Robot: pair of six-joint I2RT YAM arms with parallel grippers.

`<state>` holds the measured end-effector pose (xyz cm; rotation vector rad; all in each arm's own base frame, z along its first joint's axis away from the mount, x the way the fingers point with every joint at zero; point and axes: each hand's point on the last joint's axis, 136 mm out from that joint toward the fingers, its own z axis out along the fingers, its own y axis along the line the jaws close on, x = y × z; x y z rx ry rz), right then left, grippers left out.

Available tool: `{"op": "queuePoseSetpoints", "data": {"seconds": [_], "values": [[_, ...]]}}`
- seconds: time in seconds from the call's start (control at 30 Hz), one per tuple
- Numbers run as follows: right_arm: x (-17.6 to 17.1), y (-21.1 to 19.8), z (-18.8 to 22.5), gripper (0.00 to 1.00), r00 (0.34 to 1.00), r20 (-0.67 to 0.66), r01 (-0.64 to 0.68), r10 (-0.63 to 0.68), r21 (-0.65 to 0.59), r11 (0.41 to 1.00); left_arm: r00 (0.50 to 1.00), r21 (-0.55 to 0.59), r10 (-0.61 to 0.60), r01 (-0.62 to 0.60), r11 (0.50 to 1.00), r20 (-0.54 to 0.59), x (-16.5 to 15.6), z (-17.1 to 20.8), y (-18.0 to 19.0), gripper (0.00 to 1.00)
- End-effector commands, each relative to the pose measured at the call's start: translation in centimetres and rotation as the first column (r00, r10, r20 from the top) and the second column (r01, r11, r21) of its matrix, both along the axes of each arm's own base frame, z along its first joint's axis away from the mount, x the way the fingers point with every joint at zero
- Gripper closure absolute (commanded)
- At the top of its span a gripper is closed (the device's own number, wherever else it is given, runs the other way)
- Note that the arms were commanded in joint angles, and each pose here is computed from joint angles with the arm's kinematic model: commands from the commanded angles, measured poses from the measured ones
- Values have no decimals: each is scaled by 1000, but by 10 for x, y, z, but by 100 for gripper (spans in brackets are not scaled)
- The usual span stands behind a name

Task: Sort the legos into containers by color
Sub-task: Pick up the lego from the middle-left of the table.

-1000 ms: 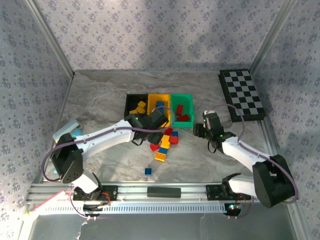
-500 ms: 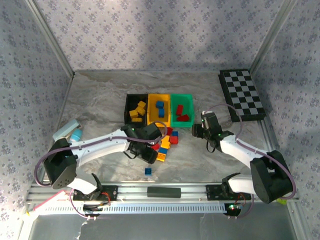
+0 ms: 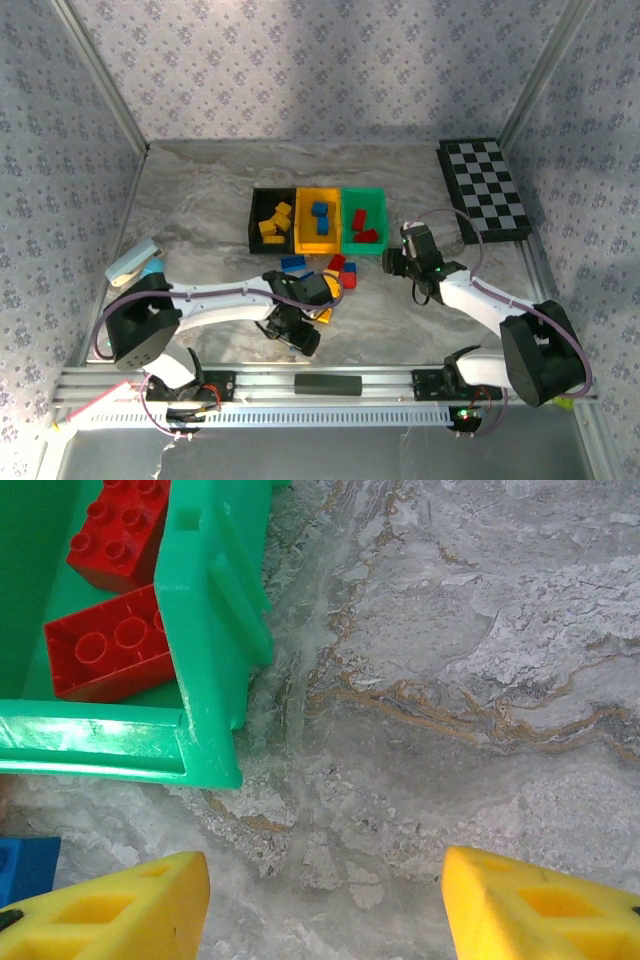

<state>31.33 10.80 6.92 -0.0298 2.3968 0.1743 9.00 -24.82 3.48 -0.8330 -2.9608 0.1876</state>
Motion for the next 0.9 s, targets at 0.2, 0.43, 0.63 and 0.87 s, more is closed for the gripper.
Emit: {"op": "queuePoseSetpoints", "data": {"seconds": [0.2,0.43,0.63,0.87], "values": [[4,3,14,35,999,34,6,-7,17,1000,1000,38,4,-3,999,-22,-3,-15,-2,38],[5,3,13,35,999,31,8,-8,12,1000,1000,54,10,-11,998,27,4,-12,3,52],[5,3,14,35,999,34,9,-9,12,1000,996,43,15,-18,999,84,14,-4,1,65],[4,3,15,35,999,37,7,-7,17,1000,978,22,25,-30,999,206,51,18,-13,66]]}}
